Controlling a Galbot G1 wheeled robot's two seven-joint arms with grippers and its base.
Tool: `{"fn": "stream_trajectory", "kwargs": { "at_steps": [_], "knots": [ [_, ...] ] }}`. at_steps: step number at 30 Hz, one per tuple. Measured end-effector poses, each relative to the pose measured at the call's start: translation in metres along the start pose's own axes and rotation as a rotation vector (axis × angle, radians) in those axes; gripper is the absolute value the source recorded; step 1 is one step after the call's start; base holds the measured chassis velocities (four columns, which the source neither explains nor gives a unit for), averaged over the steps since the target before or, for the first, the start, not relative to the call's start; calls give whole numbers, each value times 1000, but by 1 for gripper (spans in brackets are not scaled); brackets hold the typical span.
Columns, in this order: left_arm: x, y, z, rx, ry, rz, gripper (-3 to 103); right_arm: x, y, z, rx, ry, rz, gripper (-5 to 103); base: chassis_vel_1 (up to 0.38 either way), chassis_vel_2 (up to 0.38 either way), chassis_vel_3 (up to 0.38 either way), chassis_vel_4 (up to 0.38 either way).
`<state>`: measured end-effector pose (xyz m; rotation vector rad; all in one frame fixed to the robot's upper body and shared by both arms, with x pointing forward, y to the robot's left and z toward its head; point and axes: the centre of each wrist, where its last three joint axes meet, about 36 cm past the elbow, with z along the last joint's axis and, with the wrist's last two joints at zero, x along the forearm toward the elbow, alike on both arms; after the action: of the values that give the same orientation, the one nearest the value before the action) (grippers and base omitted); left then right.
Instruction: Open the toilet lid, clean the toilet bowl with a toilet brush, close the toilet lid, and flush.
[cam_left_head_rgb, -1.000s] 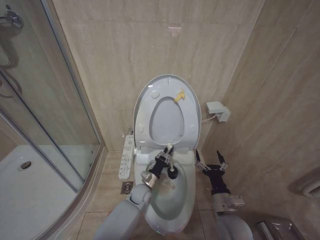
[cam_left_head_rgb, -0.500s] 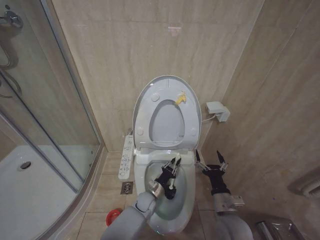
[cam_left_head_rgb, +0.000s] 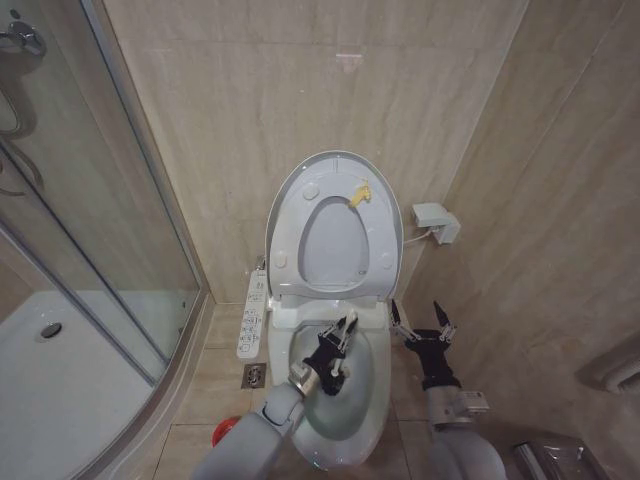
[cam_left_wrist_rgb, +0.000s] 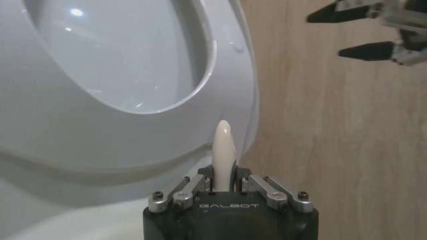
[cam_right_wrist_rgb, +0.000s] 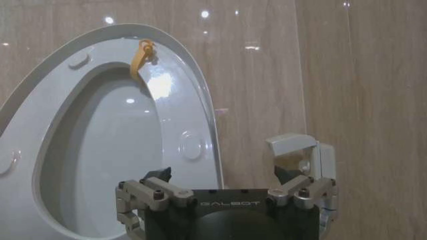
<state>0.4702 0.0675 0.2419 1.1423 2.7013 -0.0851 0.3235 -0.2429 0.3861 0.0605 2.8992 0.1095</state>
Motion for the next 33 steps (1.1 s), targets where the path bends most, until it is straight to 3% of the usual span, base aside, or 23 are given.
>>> {"fn": "stream_trajectory", "kwargs": {
  "at_steps": [6, 14, 26, 33],
  "knots": [
    [8, -3, 6, -34, 6, 24, 21, 0, 0, 0, 0, 0, 0, 100, 0, 0, 0, 0],
    [27, 6, 12, -25, 52, -42, 21, 0, 0, 0, 0, 0, 0, 100, 0, 0, 0, 0],
    [71, -3, 3, -16, 84, -80, 21, 0, 0, 0, 0, 0, 0, 100, 0, 0, 0, 0],
    [103, -19, 0, 5, 105, -98, 21, 0, 0, 0, 0, 0, 0, 100, 0, 0, 0, 0]
  ]
}}
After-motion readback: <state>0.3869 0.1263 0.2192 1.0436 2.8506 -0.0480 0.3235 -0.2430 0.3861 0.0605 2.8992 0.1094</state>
